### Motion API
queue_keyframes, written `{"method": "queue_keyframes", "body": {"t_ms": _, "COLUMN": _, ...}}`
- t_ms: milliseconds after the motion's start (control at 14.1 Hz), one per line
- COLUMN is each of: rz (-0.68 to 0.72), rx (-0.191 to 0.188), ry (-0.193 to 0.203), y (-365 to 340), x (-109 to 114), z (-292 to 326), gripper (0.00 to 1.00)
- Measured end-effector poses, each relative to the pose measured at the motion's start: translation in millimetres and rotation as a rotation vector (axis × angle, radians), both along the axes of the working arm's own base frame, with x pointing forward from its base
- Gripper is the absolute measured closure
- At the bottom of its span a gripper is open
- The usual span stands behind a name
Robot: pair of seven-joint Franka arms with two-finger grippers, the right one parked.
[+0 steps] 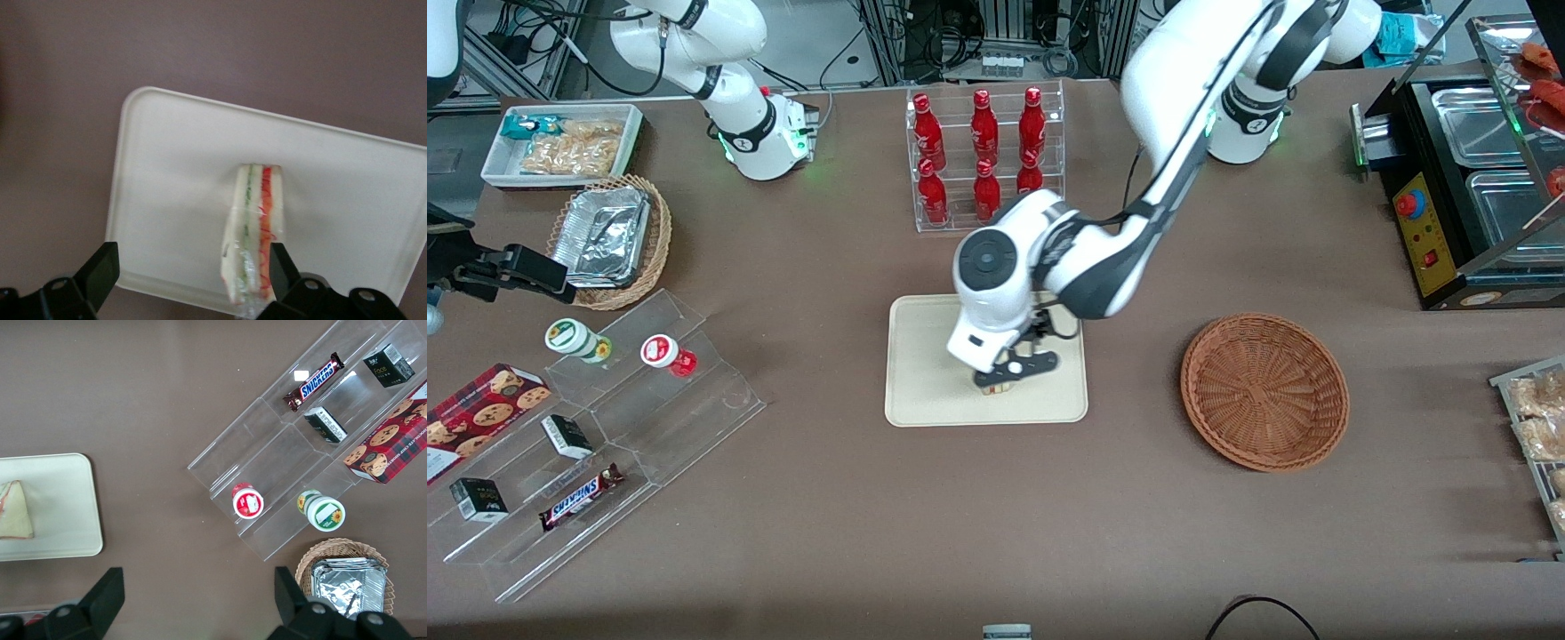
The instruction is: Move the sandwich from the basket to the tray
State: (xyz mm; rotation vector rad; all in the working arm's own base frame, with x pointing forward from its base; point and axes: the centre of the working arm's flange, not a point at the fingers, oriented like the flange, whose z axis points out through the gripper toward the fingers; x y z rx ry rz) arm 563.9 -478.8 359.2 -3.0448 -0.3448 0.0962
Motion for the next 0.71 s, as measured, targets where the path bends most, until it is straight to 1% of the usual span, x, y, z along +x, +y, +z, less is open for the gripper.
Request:
{"method": "queue_keyframes", "body": {"t_ms": 141, "rz": -0.043, "rx": 0.009, "ry": 0.017, "y": 57, "x": 18, "z": 45, "gripper": 0.01}}
{"method": "queue_keyframes", "body": {"t_ms": 283, "rz": -0.095, "rx": 0.015, "ry": 0.040, "y": 119, "x": 21, "z": 77, "gripper": 0.01}}
{"method": "queue_keyframes", "body": {"t_ms": 424, "rz": -0.154, "rx": 0.022, "ry": 0.076, "y": 181, "x": 14, "z": 103, "gripper": 0.00}}
{"method": "queue_keyframes", "body": {"t_ms": 566, "rz": -0.185, "rx": 0.029, "ry": 0.128, "y": 243, "x": 2, "z": 127, "gripper": 0.00}}
{"method": "queue_keyframes", "body": {"t_ms": 636, "rz": -0.192, "rx": 0.029, "ry": 0.153, "y": 271, "x": -2, "z": 139, "gripper": 0.00}}
{"method": "queue_keyframes", "body": {"t_ms": 707, "rz": -0.201, "rx": 0.023, "ry": 0.167, "y": 299, "x": -5, "z": 150, "gripper": 0.00}}
